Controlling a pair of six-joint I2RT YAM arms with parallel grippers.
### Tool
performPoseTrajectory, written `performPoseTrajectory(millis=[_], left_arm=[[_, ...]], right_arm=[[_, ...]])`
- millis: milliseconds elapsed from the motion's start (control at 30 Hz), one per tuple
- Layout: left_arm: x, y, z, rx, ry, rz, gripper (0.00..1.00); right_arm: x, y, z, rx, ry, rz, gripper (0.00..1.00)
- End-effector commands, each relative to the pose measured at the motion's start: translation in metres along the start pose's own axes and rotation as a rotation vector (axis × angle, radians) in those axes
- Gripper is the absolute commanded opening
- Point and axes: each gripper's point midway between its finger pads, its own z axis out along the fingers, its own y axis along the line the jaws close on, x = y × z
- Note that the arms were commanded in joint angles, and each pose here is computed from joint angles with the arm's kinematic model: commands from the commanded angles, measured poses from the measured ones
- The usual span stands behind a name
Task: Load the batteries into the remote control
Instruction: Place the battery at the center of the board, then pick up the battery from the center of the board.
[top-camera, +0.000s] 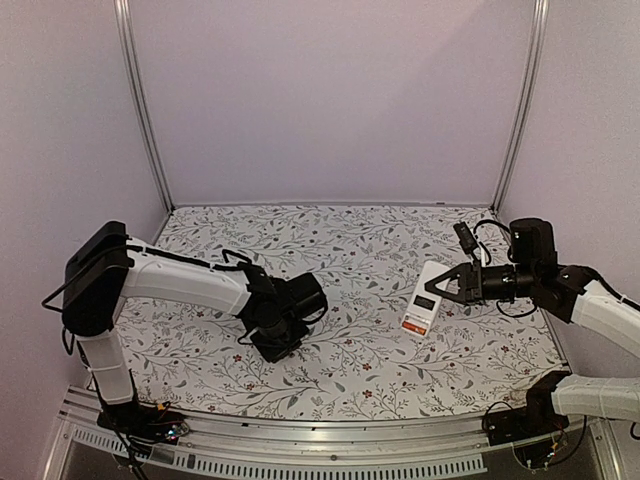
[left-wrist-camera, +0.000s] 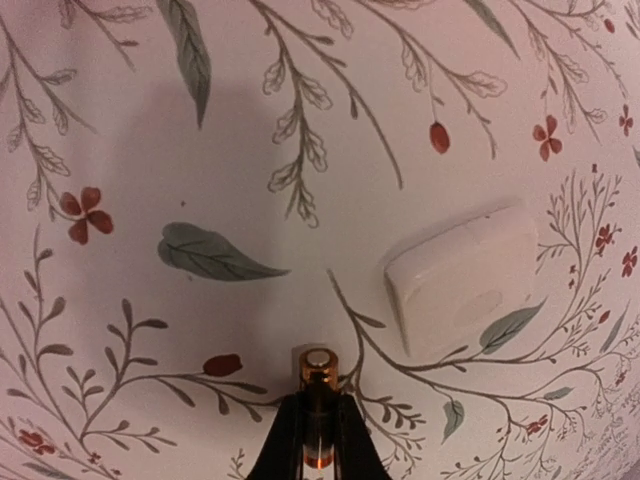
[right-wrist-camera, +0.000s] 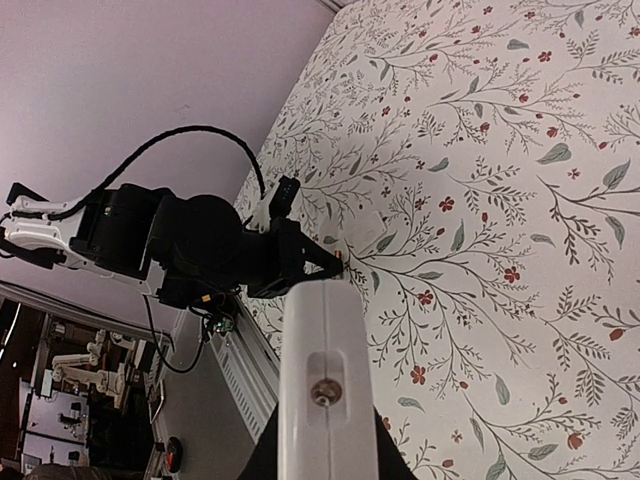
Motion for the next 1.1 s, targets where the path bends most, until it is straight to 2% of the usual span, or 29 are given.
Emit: performPoseTrajectory(millis=[0,133,300,467,567,633,733,833,933,1000,1067], left_arm=[[0.001,0.002,0.009,-0.026,0.013,-0.010,0.09],[-0.002,0.001,0.009,-0.025,-0.003,0.008,0.21],[-0.008,0.002,0.005,-0.026,-0.005,0.041,0.28],[-0.032,-0.030,-0.043,0.087,-0.121,0.187,0.37],[-0.050,-0.063,-0.086,0.219,-0.227,0.385,0.43],[-0.060,-0.081,-0.112,0.301,-0.277,0.513,0.61],[-0.067,-0.101,-0.143,0.427,-0.320,0.760,0.76],[-0.063,-0.102,-0.159,0.542,-0.305,1.021,0.83],[-0.068,-0.098,-0.171,0.652,-0.271,1.108,0.86],[-0.067,-0.095,-0.178,0.679,-0.323,1.221,0.85],[-0.056,-0.089,-0.179,0.707,-0.353,1.410,0.86]], right_arm=[[0.004,-0.005,0.003,0.002,0.018,-0.001,0.00],[0.003,-0.006,0.004,0.005,0.020,-0.002,0.00],[0.001,-0.005,0.004,0.002,0.018,-0.006,0.00],[-0.001,-0.003,0.004,0.000,0.015,-0.013,0.00],[-0.003,-0.002,0.004,-0.002,0.013,-0.019,0.00],[-0.004,0.000,0.004,-0.007,0.013,-0.026,0.00],[-0.004,0.002,0.002,-0.012,0.009,-0.029,0.00],[-0.004,0.006,-0.001,-0.020,0.001,-0.037,0.00],[-0.002,0.008,-0.004,-0.026,-0.009,-0.045,0.00],[-0.001,0.010,-0.007,-0.029,-0.016,-0.052,0.00],[0.000,0.011,-0.008,-0.032,-0.019,-0.058,0.00]])
